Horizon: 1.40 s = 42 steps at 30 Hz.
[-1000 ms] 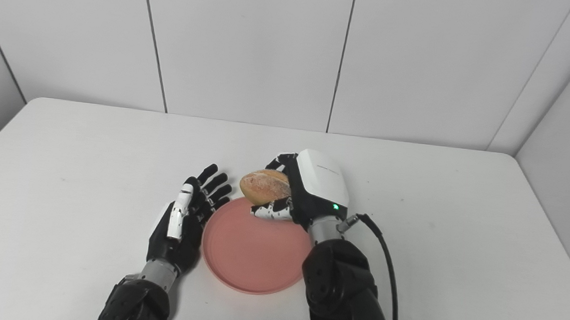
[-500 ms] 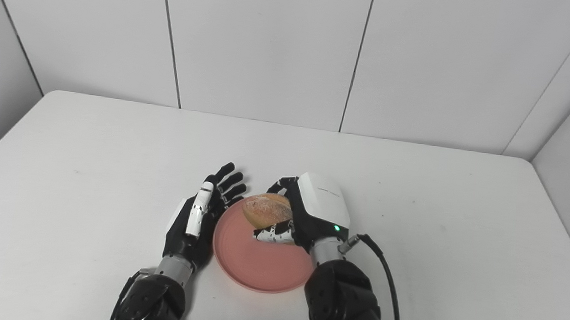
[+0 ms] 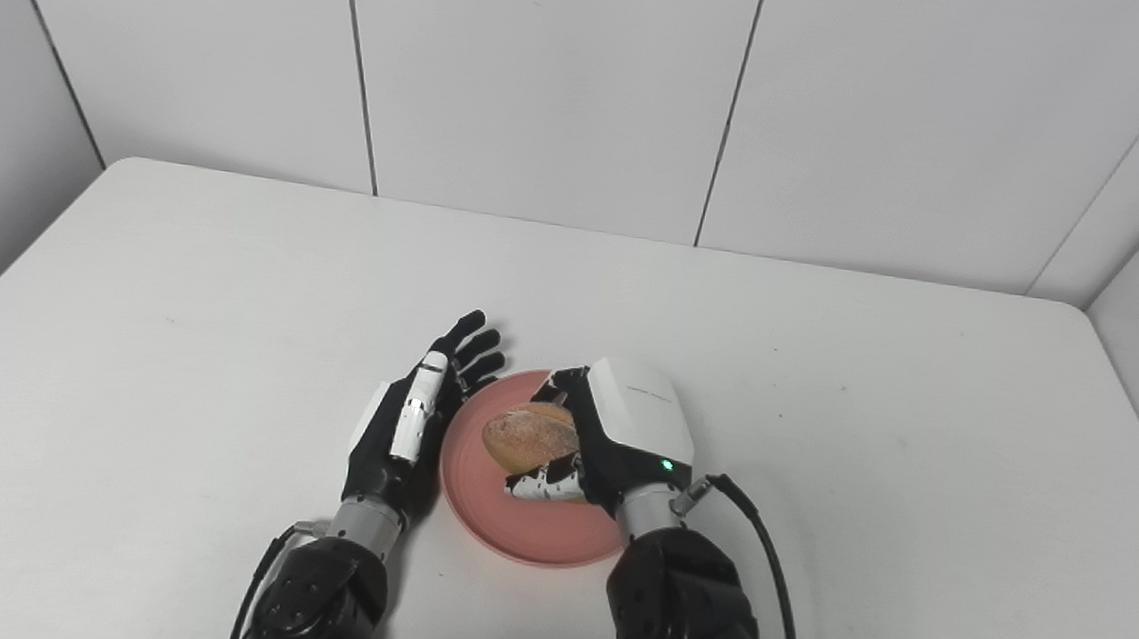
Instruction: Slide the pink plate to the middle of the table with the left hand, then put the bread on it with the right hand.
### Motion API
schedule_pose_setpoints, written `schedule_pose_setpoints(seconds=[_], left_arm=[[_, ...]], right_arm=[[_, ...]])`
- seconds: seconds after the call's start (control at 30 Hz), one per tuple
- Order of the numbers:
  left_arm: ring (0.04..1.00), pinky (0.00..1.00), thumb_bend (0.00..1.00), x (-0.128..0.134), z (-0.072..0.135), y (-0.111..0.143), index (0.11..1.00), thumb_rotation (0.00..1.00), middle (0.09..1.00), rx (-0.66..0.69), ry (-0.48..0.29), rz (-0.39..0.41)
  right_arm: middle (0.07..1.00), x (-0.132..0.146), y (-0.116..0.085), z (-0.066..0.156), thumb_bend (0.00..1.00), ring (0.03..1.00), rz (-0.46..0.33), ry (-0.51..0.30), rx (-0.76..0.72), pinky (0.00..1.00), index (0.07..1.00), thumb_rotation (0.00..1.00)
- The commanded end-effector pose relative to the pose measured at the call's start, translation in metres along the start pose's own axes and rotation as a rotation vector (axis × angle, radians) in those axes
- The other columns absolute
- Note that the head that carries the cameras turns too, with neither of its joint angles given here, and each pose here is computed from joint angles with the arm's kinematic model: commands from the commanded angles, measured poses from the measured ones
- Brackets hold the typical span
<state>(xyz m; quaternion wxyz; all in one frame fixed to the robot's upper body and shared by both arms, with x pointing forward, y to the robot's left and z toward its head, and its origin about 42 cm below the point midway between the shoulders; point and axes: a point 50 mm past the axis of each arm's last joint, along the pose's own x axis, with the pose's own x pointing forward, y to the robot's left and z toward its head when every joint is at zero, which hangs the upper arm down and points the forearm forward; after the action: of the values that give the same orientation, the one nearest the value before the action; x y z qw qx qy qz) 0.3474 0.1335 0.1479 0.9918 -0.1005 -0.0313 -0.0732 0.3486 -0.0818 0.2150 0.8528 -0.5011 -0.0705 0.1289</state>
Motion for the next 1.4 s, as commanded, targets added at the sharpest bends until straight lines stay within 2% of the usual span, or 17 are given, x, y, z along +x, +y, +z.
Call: schedule_pose_setpoints(seconds=[0.0,0.47,0.53,0.57,0.6,0.67,0.7,0.73,0.8,0.9,1.13,1.37], left_arm=[[0.896,0.91,0.39,-0.003,0.006,-0.005,0.889,1.00,0.907,0.006,-0.037,-0.007],[0.906,0.92,0.41,-0.008,0.005,-0.004,0.894,1.00,0.916,0.028,-0.060,-0.005],[0.907,0.92,0.41,-0.008,0.005,-0.004,0.894,1.00,0.916,0.025,-0.062,-0.006],[0.907,0.92,0.41,-0.008,0.005,-0.004,0.894,1.00,0.916,0.025,-0.063,-0.006],[0.906,0.92,0.41,-0.008,0.006,-0.004,0.894,1.00,0.916,0.026,-0.063,-0.005],[0.903,0.91,0.41,-0.009,0.006,-0.003,0.892,1.00,0.913,0.021,-0.062,-0.002],[0.903,0.91,0.41,-0.009,0.006,-0.003,0.892,1.00,0.913,0.022,-0.064,-0.002],[0.902,0.91,0.41,-0.010,0.006,-0.003,0.892,1.00,0.912,0.023,-0.065,-0.002],[0.903,0.91,0.41,-0.011,0.005,-0.003,0.894,1.00,0.913,0.023,-0.065,-0.004],[0.905,0.91,0.41,-0.011,0.005,-0.002,0.898,1.00,0.916,0.029,-0.066,-0.007],[0.903,0.91,0.42,-0.011,0.004,-0.002,0.898,1.00,0.915,0.032,-0.067,-0.007],[0.899,0.91,0.42,-0.011,0.004,-0.002,0.896,1.00,0.910,0.037,-0.068,-0.004]], right_arm=[[0.472,0.000,-0.009,0.007,0.53,0.239,-0.053,-0.048,-0.025,0.16,0.486,0.00],[0.476,-0.006,-0.003,0.003,0.53,0.268,-0.042,-0.041,-0.051,0.18,0.491,0.00],[0.478,-0.006,-0.004,0.003,0.55,0.301,-0.042,-0.041,-0.051,0.19,0.669,0.00],[0.479,-0.007,-0.004,0.003,0.56,0.309,-0.035,-0.038,-0.051,0.20,0.693,0.00],[0.632,-0.007,-0.004,0.003,0.67,0.507,-0.030,-0.037,-0.051,0.36,0.739,0.16],[0.772,-0.008,-0.005,0.002,0.75,0.692,-0.020,-0.030,-0.052,0.56,0.788,0.29],[0.779,-0.009,-0.005,0.002,0.76,0.701,-0.017,-0.027,-0.059,0.57,0.790,0.30],[0.803,-0.009,-0.005,0.002,0.78,0.748,-0.015,-0.025,-0.065,0.65,0.808,0.34],[0.832,-0.010,-0.006,0.001,0.82,0.799,-0.011,-0.021,-0.085,0.75,0.835,0.39],[0.865,-0.011,-0.009,0.001,0.86,0.832,0.004,-0.014,-0.104,0.79,0.877,0.46],[0.882,-0.011,-0.013,0.001,0.90,0.852,0.009,-0.006,-0.105,0.82,0.894,0.49],[0.908,-0.014,-0.026,0.006,0.96,0.879,-0.027,-0.031,-0.091,0.85,0.930,0.54]])
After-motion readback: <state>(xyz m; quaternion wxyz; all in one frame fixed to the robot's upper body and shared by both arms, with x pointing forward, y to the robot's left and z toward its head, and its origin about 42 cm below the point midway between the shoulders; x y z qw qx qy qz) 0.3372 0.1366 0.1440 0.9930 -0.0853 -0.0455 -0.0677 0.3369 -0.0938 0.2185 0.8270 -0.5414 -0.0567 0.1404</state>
